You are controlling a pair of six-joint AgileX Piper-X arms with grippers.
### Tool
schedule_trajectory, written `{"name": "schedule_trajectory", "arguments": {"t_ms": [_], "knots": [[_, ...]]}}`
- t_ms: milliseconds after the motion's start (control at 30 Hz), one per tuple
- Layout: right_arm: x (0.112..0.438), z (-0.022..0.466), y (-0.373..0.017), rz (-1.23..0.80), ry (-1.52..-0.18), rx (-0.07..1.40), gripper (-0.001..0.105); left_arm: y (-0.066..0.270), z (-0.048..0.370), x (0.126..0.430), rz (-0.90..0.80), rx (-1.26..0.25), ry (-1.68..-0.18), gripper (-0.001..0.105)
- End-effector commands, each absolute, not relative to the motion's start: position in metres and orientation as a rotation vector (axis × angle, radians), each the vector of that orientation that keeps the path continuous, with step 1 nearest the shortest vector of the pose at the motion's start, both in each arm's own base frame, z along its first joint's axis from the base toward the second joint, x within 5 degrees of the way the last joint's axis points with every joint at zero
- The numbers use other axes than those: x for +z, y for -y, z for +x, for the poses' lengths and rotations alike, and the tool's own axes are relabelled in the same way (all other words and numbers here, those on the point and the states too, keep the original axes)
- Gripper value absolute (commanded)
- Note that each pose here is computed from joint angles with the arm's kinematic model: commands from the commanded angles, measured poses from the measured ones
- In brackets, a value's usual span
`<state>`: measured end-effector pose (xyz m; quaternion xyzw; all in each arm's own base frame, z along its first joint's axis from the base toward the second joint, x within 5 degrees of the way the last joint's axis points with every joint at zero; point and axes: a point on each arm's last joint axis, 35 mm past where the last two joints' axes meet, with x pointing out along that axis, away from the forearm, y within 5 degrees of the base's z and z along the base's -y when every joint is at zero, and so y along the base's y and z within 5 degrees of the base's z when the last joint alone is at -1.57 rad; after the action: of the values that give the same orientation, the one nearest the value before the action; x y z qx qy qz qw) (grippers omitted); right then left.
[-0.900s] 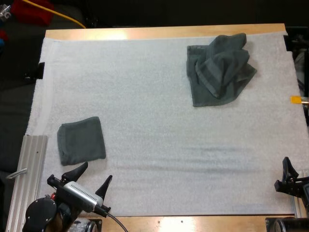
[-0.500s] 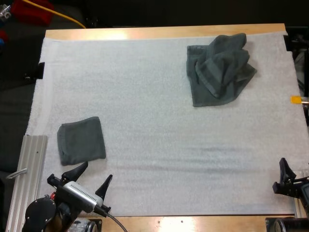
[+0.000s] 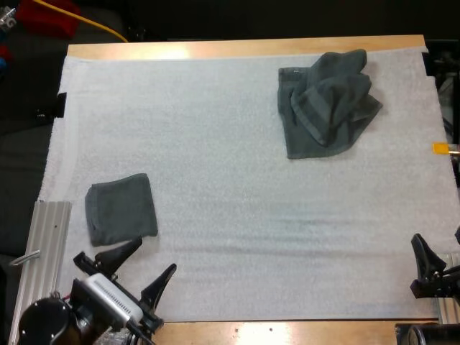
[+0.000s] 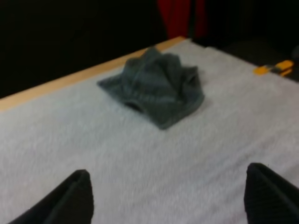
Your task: Pick towel from pile, fold and stack
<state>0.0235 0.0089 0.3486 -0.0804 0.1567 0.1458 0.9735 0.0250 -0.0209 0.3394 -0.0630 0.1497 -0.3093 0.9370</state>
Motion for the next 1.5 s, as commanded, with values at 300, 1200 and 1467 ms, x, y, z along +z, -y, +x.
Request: {"name": "schedule_trajectory", "arguments": {"t_ms": [300,1200,1467], "knots": [[0.375,0.036,-0.016,-0.133,-0.313,0.491,0.070,0.028,0.047,0.381,-0.121,-0.752,-0.307,0.065],[0.342,0.214,-0.044,0.088,-0.608,0.389,0.070,0.032,0.069,0.388,-0.122,-0.725,-0.373,0.065],[0.323,0.280,-0.071,0.216,-0.693,0.311,0.070,0.032,0.069,0.387,-0.131,-0.723,-0.382,0.065]]}}
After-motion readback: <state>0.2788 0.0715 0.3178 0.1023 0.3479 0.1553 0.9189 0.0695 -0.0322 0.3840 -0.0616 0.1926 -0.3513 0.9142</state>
